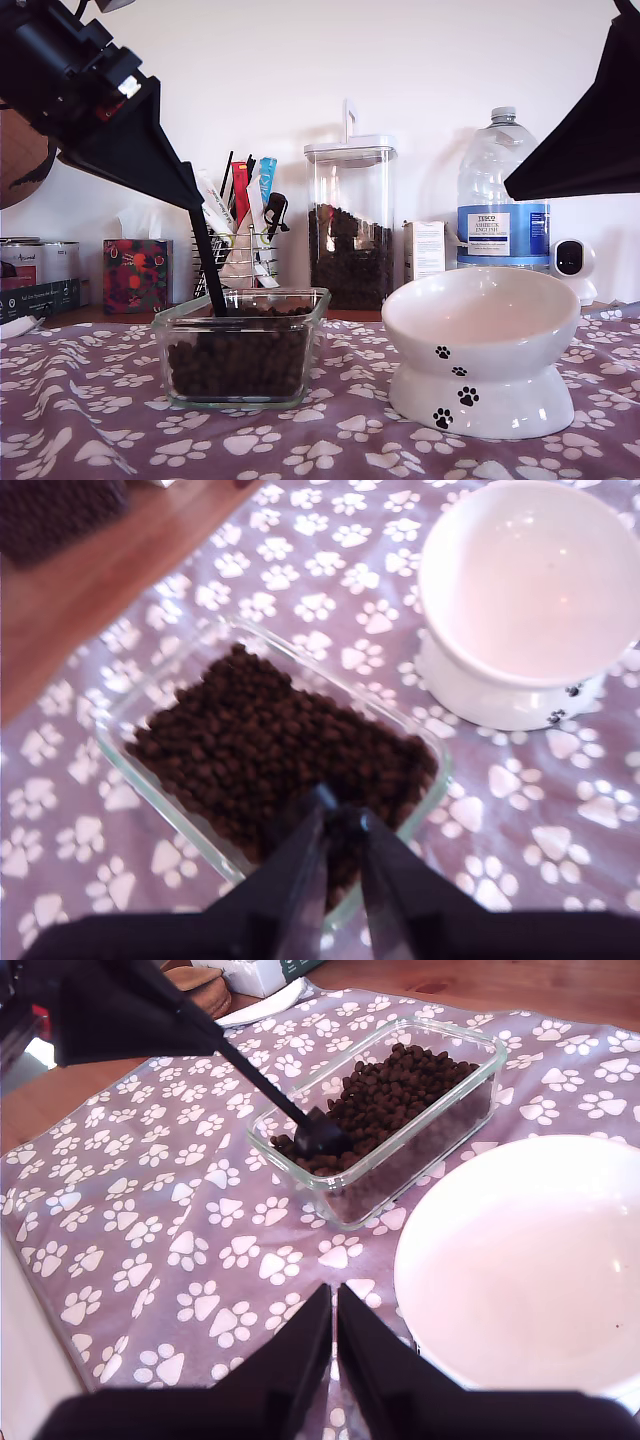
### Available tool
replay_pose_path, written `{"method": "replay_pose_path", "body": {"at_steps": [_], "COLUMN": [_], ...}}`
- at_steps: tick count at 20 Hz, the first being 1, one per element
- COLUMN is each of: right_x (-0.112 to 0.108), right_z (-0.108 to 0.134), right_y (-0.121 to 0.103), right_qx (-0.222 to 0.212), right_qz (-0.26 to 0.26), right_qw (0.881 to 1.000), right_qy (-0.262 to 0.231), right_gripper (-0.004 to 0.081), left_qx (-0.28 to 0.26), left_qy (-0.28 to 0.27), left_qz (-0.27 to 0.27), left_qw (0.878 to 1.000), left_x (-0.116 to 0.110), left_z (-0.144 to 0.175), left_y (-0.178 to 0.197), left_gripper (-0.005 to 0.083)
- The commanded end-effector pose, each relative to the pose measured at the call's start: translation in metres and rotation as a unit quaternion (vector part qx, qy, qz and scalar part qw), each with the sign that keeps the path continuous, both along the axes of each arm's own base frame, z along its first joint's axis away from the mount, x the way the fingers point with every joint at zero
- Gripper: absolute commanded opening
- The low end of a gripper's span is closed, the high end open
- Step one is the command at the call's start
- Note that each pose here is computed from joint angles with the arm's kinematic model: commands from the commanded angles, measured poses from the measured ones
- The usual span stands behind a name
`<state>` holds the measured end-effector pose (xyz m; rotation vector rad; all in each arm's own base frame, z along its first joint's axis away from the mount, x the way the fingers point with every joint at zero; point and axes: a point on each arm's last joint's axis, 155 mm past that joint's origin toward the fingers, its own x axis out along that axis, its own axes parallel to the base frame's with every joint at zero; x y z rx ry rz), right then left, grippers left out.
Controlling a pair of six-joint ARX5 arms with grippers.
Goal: Measure one spoon of cat food and pour it into the food bowl
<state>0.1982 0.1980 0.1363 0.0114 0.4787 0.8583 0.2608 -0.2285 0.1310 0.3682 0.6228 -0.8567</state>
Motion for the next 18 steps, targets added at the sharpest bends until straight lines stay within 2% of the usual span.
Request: {"method": "replay_pose_path", "body": {"at_steps": [1, 5, 10, 13, 15, 18], "right_x": [-0.001, -0.001, -0.001, -0.002, -0.002, -0.002], "right_z": [-0.003, -0.003, -0.003, -0.003, -0.003, -0.003], "right_y": [0.001, 0.001, 0.001, 0.002, 0.002, 0.002], "right_qx": [-0.002, -0.001, 0.0, 0.001, 0.001, 0.001], "right_qz": [0.001, 0.001, 0.003, 0.004, 0.004, 0.003], "right_qw": [1.0, 1.0, 1.0, 1.0, 1.0, 1.0], "right_qy": [0.003, 0.003, 0.005, 0.007, 0.007, 0.006], "right_gripper": [0.0003, 0.0003, 0.0003, 0.0003, 0.0003, 0.0003], "left_qx": [0.062, 0.082, 0.076, 0.073, 0.051, 0.022], "left_qy": [0.124, 0.152, 0.121, 0.129, 0.156, 0.183], "left_qz": [-0.009, -0.01, -0.006, 0.004, 0.043, 0.088], "left_qw": [0.99, 0.985, 0.99, 0.989, 0.986, 0.979], "left_x": [-0.042, -0.05, -0.038, -0.039, -0.038, -0.035], "left_z": [-0.071, -0.087, -0.08, -0.081, -0.081, -0.075], "left_y": [0.017, 0.021, 0.016, 0.017, 0.017, 0.015], "left_gripper": [-0.0019, -0.0019, -0.0019, -0.0005, 0.0076, 0.0263]}}
